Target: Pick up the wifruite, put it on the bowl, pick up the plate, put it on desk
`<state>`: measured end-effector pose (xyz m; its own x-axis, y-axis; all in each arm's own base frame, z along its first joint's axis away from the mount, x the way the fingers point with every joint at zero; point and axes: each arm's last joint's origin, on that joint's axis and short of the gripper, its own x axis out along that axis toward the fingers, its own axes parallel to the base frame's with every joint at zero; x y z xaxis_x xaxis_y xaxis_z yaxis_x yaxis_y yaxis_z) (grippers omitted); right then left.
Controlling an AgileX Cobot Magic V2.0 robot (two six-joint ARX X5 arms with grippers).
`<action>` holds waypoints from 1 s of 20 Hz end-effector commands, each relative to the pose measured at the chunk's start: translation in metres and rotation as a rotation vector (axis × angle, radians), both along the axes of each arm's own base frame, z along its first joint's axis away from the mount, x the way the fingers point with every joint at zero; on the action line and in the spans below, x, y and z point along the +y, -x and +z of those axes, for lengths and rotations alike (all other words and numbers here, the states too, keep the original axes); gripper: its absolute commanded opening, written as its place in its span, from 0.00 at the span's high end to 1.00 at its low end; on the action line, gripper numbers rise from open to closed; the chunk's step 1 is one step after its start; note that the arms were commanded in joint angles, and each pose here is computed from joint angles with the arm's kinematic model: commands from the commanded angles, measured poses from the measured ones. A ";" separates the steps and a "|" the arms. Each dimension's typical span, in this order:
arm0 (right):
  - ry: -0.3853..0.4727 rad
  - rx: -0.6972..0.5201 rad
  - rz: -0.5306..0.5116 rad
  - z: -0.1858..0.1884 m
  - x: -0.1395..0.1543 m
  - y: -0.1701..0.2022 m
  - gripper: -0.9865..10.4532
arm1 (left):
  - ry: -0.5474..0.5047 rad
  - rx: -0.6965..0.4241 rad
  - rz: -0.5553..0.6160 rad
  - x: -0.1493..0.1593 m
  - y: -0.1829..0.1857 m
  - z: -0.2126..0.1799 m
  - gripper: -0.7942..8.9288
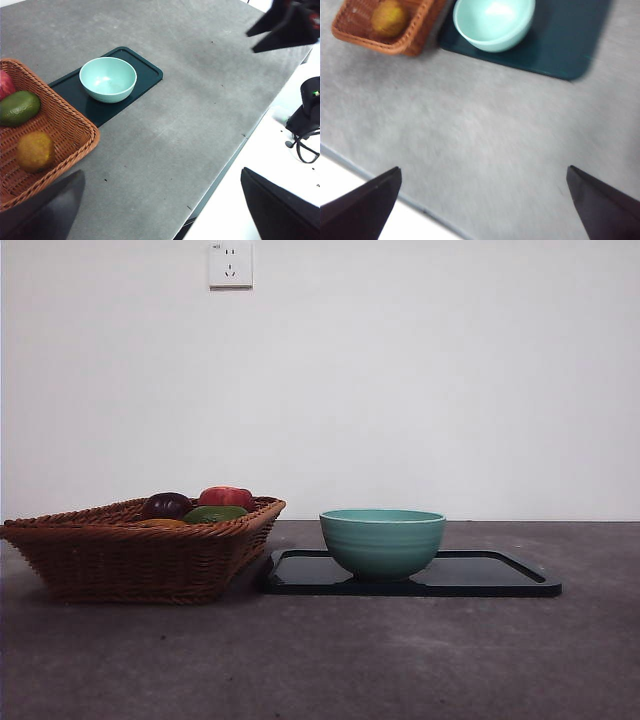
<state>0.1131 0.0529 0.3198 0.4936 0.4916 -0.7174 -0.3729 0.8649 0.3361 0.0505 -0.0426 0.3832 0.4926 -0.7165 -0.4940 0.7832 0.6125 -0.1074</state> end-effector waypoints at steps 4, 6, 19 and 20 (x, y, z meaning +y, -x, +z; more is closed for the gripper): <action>0.058 0.175 0.008 -0.019 0.033 -0.080 0.43 | 0.010 -0.023 -0.021 0.000 0.001 0.004 0.40; 0.087 0.225 0.014 -0.026 0.045 -0.112 0.43 | 0.011 -0.022 -0.020 0.000 0.001 0.004 0.40; 0.206 0.362 -0.005 -0.086 0.105 -0.272 0.44 | 0.019 -0.009 -0.012 0.000 0.001 0.004 0.40; 0.211 0.377 -0.009 -0.093 0.105 -0.276 0.44 | 0.019 -0.009 -0.012 0.000 0.001 0.004 0.40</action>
